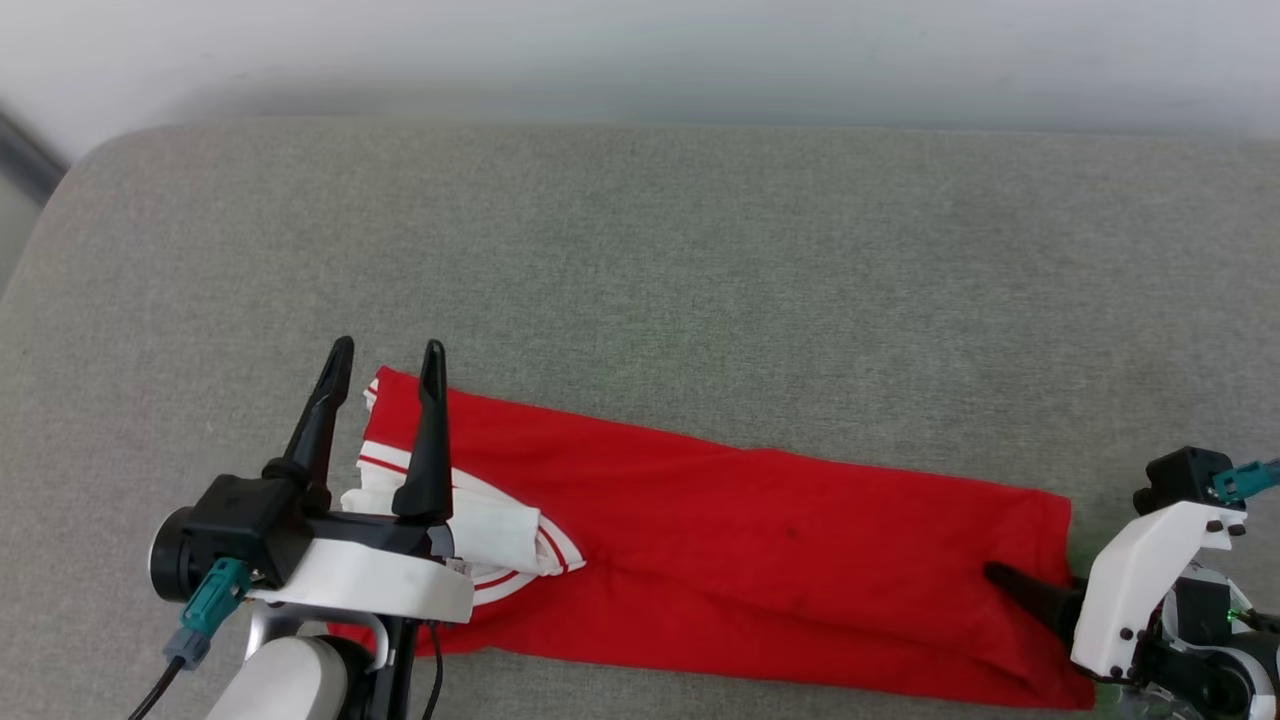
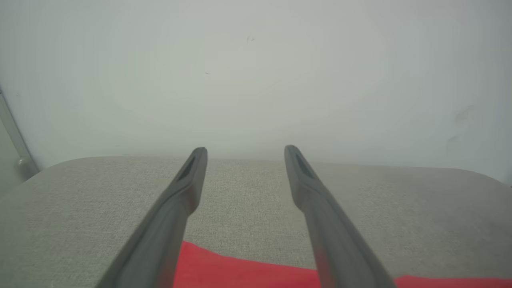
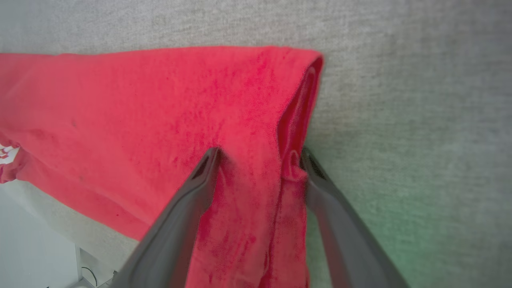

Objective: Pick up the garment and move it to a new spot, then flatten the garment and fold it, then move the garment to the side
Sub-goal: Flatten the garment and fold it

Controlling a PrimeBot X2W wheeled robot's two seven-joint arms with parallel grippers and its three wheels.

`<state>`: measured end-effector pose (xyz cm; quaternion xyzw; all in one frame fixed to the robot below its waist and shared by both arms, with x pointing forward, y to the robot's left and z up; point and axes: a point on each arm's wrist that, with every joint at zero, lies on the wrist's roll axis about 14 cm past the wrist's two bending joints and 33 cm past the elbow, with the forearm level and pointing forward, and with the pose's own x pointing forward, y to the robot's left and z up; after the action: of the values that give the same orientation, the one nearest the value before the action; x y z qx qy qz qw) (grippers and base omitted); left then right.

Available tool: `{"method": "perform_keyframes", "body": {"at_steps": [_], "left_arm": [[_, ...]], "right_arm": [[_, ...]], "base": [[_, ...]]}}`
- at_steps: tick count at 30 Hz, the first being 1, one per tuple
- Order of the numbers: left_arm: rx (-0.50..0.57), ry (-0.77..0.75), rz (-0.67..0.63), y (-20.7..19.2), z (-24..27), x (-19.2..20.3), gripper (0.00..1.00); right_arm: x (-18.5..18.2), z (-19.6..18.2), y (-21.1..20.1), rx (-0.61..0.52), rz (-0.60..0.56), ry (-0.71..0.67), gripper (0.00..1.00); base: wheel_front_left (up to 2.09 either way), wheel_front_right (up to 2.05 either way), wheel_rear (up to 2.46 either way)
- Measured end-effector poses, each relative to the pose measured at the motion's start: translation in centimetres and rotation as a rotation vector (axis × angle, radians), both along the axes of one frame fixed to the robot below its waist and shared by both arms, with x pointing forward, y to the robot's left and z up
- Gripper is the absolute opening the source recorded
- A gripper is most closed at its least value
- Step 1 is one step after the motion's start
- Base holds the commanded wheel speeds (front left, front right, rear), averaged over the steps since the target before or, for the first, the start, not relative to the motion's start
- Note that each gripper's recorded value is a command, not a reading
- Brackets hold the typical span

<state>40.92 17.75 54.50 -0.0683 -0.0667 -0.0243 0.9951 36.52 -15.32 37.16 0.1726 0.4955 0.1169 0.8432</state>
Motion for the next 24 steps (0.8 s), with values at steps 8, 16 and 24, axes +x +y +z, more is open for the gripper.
{"method": "perform_keyframes", "body": {"at_steps": [8, 16, 24], "left_arm": [[0.032, 0.018, 0.013, 0.4, -0.7, 0.2, 1.00], [0.056, 0.022, 0.005, 0.1, -0.5, -0.3, 1.00], [0.057, 0.022, -0.022, -1.2, 0.0, -1.7, 1.00]], "right_arm": [[0.9, -0.1, 1.2, 0.022, 0.040, -0.007, 0.00], [2.2, 3.8, -0.2, -0.022, 0.037, -0.164, 0.00], [1.0, 6.4, -7.3, -0.140, -0.129, -0.233, 0.00]], "base": [[0.00, 0.00, 0.00], [0.00, 0.00, 0.00], [0.00, 0.00, 0.00]]}}
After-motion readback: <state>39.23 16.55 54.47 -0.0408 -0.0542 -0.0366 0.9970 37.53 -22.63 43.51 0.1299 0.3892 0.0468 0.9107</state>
